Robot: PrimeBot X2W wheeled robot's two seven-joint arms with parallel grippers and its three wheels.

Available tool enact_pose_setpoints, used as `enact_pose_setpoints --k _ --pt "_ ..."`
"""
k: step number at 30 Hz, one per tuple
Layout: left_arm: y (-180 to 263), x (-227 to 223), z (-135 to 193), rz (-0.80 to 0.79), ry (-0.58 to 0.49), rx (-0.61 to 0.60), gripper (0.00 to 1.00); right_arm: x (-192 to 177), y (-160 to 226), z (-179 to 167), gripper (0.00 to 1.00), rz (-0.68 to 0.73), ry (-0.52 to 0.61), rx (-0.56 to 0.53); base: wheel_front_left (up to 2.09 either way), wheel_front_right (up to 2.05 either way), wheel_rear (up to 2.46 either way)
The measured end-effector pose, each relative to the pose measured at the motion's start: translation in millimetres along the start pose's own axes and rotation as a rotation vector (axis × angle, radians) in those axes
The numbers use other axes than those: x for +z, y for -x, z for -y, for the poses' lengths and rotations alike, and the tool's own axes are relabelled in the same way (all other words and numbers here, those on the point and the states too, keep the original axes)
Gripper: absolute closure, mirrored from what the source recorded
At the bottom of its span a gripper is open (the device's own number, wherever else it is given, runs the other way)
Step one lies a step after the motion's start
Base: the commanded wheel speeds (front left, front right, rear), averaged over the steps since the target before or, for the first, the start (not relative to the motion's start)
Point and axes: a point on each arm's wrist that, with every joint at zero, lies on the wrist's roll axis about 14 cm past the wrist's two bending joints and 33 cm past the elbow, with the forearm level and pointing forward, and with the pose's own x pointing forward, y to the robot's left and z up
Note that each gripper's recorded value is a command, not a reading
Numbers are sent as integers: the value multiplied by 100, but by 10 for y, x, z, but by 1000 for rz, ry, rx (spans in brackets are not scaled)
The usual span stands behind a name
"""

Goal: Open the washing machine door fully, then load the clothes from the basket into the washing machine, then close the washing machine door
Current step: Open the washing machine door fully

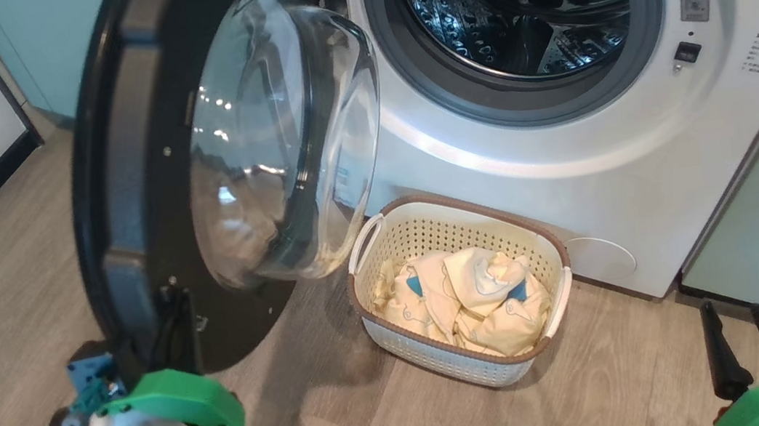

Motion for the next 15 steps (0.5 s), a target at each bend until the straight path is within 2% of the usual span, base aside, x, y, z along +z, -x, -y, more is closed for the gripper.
enact_pose_setpoints --k 15 --pt "-220 -83 -366 -24 7 120 100 -96 23 102 0 -24 -13 -25 0 0 0"
